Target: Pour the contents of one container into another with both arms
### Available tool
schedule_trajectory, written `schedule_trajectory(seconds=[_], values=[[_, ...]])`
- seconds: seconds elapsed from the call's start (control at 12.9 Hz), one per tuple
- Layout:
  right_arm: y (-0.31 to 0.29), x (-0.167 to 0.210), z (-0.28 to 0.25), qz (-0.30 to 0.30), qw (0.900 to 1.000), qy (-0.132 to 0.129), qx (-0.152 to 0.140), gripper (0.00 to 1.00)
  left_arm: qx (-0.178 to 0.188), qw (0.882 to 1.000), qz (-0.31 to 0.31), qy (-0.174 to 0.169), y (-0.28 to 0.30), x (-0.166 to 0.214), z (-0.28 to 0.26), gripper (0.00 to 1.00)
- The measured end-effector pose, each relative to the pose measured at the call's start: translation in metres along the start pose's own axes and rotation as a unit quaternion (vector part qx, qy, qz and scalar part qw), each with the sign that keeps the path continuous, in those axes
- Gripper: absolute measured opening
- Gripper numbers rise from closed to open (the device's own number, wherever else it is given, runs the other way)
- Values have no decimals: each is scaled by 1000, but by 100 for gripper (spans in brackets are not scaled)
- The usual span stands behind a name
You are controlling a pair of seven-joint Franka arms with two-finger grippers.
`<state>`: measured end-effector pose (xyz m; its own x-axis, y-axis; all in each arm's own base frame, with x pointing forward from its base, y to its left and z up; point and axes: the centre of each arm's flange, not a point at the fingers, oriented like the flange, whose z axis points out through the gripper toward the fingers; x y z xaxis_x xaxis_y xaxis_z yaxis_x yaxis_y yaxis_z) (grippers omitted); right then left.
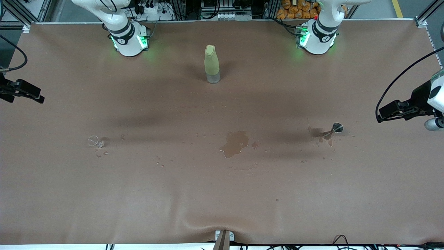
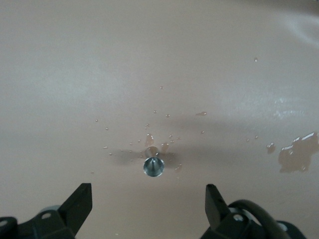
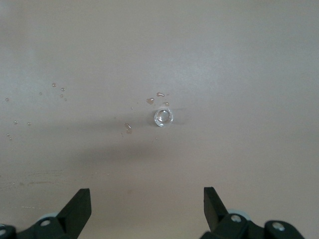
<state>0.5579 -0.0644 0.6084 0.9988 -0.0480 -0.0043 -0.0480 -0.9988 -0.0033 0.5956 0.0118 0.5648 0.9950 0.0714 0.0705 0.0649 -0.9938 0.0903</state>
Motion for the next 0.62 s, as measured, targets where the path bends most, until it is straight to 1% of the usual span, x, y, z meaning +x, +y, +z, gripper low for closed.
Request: schedule_trajectory(seconds=[0.16,0.39,0.62], values=[[0,0,0,0,1000,0,1,100,1,1000,5,0,-5,0,0,100],[-2,0,0,-1,1000,0,2,100,0,1000,-24,-1,0,0,1,100],[-3,0,0,-2,1000,0,2,100,0,1000,-28,-1,8,-1,1,100]])
